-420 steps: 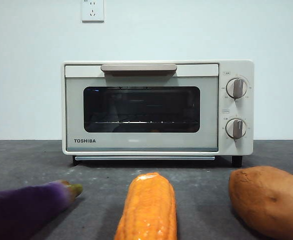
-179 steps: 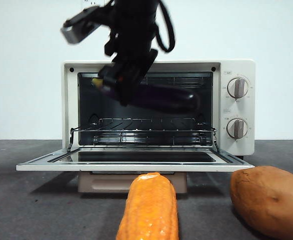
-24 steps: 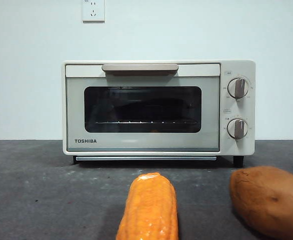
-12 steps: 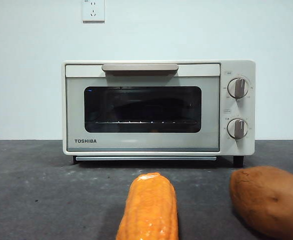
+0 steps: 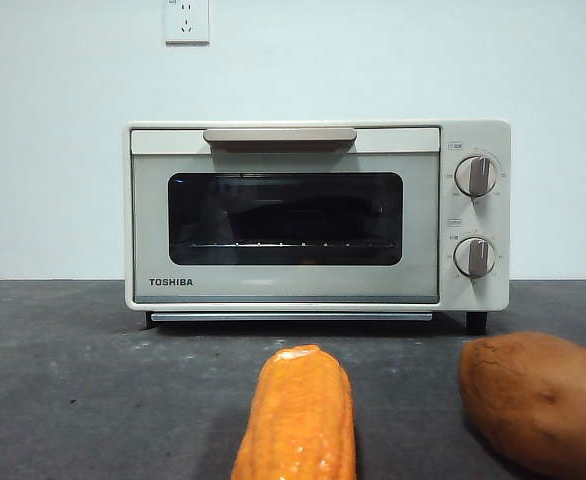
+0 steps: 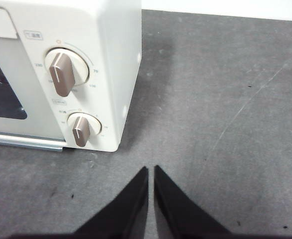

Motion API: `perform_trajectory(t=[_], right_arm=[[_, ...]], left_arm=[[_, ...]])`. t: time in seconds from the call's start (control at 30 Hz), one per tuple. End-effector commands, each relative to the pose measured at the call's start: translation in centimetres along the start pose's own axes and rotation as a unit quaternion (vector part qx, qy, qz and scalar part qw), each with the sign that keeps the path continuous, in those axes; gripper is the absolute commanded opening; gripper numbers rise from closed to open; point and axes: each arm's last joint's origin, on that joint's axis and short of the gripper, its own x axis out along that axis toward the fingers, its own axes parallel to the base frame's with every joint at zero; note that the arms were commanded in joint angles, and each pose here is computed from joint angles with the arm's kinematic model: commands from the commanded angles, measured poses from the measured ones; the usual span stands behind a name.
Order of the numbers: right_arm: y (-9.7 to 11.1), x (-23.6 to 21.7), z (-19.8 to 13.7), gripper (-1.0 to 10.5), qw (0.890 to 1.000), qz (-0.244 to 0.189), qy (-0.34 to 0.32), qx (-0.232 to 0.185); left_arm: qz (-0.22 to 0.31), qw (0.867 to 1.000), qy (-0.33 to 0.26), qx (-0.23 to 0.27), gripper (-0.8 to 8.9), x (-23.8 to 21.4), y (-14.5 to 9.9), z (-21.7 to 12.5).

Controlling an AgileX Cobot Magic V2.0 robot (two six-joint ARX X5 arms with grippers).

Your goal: Take the eggplant from the table,put the eggplant in the oven

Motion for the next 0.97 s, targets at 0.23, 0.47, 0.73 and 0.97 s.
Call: perform_trajectory(t=[0.23, 0.47, 0.73, 0.97], right_arm=[[0.1, 0.0, 0.3, 0.0, 1.0, 0.0, -0.007, 0.006], [0.1, -0.1, 0.3, 0.0, 1.0, 0.002, -0.009, 0.005], [-1.0, -4.8, 1.7, 0.0, 0.991, -0.036, -0.132, 0.002], [-2.5, -7.6, 0.1, 0.0, 0.974, -0.073, -0.215, 0.015]], left_arm=[[0.002, 1.0, 0.015, -0.001, 0.06, 0.3, 0.1, -0.9], [0.002, 1.0, 0.015, -0.001, 0.06, 0.3, 0.1, -0.9], [0.002, 1.0, 0.015, -0.001, 0.06, 0.3, 0.1, -0.9], [0.002, 1.0, 0.015, -0.001, 0.06, 0.3, 0.1, -0.9]])
